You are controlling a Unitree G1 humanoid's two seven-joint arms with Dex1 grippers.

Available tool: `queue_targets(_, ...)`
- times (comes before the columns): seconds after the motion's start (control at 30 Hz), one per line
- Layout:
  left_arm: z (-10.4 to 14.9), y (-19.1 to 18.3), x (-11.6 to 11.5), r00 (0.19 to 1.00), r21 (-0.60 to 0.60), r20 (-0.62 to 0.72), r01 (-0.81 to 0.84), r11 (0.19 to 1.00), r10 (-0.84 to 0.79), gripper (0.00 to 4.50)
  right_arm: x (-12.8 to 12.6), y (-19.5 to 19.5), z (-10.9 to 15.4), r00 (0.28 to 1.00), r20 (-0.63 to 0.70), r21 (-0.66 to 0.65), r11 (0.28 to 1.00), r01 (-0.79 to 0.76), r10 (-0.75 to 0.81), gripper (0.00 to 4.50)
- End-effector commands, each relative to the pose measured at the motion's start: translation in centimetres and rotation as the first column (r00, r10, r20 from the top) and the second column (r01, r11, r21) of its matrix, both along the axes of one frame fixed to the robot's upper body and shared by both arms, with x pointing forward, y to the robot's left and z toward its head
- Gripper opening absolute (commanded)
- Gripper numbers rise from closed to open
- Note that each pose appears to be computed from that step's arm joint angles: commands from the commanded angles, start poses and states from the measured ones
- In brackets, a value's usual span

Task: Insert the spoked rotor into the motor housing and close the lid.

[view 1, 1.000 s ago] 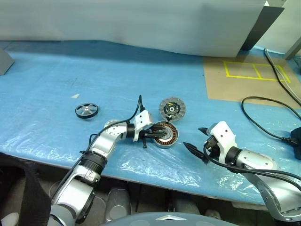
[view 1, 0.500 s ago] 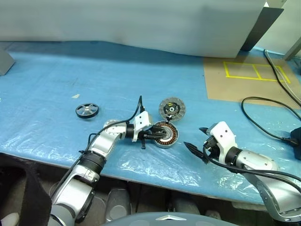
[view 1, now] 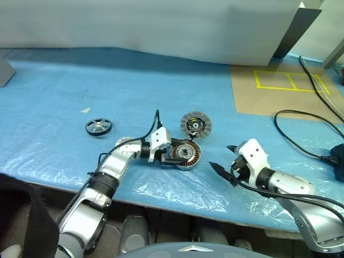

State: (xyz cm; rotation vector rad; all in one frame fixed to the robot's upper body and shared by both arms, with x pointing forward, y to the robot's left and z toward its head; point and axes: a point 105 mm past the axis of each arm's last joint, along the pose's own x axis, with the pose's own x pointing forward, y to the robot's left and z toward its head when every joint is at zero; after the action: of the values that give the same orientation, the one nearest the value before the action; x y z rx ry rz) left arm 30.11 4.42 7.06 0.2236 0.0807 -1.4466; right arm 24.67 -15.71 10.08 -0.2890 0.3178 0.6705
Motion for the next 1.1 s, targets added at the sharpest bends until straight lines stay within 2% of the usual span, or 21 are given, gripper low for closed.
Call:
queue_targets(0.03,1.0,1.8,-1.3,1.000,-0.042,-0.028,-0.001,0.999,0.000,3.27,0.2,1.2,3.1,0.993,0.073,0.057,0.994,-0.095,0.091,4.31)
queue_targets(0.1,1.5,2.9,-1.9,0.999,-0.061,-0.039,-0.023,0.998,0.021,3.28,0.2,2.0,4.2,0.985,0.075,0.103,0.981,-0.166,0.158,3.88)
queue_targets(0.27,2.0,4.9,-3.4,0.997,-0.043,-0.048,-0.058,0.997,0.056,3.28,0.6,3.4,5.1,0.961,0.072,0.127,0.953,-0.275,0.267,2.17)
queue_targets(0.47,2.0,6.4,-3.8,0.989,-0.031,-0.065,-0.134,0.990,0.132,3.28,1.7,5.7,3.4,0.929,0.037,0.095,0.924,-0.371,0.369,0.12)
queue_targets(0.63,1.4,7.3,-4.2,0.982,-0.001,-0.071,-0.173,0.985,0.172,3.28,2.7,6.9,1.6,0.915,0.017,0.065,0.913,-0.404,0.404,0.03)
queue_targets(0.77,0.8,7.5,-4.1,0.976,0.014,-0.067,-0.206,0.978,0.207,3.28,3.8,7.5,1.3,0.915,0.034,0.069,0.912,-0.404,0.402,0.03)
queue_targets(0.93,0.1,7.5,-4.1,0.974,0.030,-0.063,-0.216,0.976,0.217,3.28,6.2,6.2,0.2,0.940,0.030,0.027,0.940,-0.340,0.339,0.03)
queue_targets(1.07,0.1,7.3,-3.9,0.975,0.031,-0.056,-0.211,0.977,0.213,3.28,6.1,5.3,-1.8,0.935,-0.018,-0.062,0.933,-0.356,0.355,0.03)
queue_targets(1.1,0.1,7.3,-3.8,0.976,0.032,-0.054,-0.210,0.977,0.212,3.28,5.9,5.2,-2.4,0.930,-0.013,-0.120,0.923,-0.365,0.366,0.03)
